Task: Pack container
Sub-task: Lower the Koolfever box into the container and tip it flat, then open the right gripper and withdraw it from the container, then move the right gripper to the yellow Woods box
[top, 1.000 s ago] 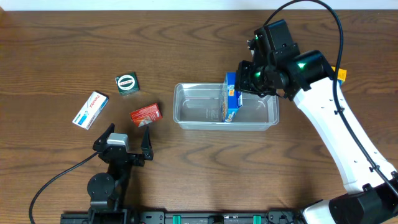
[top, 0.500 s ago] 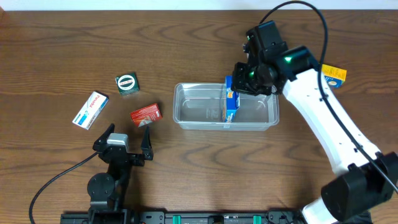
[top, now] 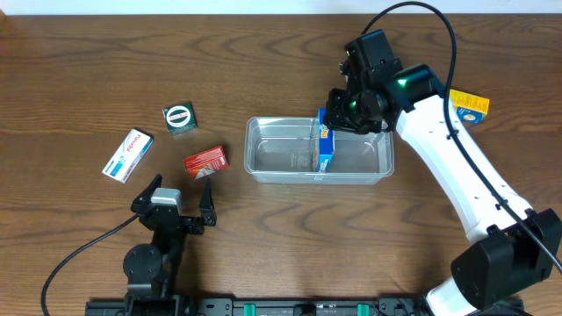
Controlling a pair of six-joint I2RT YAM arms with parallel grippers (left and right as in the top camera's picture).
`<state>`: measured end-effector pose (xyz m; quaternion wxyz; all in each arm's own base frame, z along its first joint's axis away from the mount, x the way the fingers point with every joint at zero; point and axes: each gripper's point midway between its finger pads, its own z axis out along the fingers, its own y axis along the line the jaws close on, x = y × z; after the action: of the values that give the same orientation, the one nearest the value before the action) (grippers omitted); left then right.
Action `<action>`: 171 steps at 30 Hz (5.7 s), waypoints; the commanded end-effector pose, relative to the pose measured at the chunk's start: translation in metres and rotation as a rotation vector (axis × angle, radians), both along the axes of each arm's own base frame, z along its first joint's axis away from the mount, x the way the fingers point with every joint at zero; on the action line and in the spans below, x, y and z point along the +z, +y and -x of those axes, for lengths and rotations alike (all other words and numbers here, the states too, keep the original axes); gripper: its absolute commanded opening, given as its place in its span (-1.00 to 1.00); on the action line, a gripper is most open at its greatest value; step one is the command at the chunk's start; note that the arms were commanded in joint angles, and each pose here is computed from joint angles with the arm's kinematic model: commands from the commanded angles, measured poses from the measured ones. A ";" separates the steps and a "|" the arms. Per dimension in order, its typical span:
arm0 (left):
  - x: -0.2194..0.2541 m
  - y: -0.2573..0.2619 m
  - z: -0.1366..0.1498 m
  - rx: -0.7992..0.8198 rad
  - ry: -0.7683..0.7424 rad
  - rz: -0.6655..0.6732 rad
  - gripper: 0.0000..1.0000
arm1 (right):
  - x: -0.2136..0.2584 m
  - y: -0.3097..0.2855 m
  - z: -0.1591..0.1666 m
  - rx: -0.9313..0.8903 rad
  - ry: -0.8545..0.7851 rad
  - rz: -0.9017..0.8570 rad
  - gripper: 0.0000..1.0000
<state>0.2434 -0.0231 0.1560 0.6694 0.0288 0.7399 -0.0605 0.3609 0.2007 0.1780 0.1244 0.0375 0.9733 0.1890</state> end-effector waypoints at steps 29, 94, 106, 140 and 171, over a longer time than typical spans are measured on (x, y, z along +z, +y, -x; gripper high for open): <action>-0.016 0.000 0.000 0.000 0.043 -0.007 0.96 | 0.045 0.010 0.029 0.414 -0.265 0.179 -0.97; -0.016 0.000 0.000 0.000 0.043 -0.007 0.96 | -0.004 -0.139 0.042 0.058 0.119 0.481 -0.97; -0.016 0.000 0.000 0.000 0.043 -0.007 0.96 | -0.050 -0.141 0.042 0.064 0.135 0.477 -0.98; -0.016 0.000 0.000 0.000 0.043 -0.007 0.96 | -0.073 -0.126 0.037 0.125 0.100 0.411 -0.53; -0.016 0.000 0.000 0.000 0.043 -0.007 0.96 | 0.028 -0.159 -0.029 -0.047 -0.134 0.267 -0.11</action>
<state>0.2434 -0.0231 0.1560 0.6694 0.0288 0.7399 -0.0605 0.3804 0.0658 0.1977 0.1822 -0.0137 0.9820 0.0482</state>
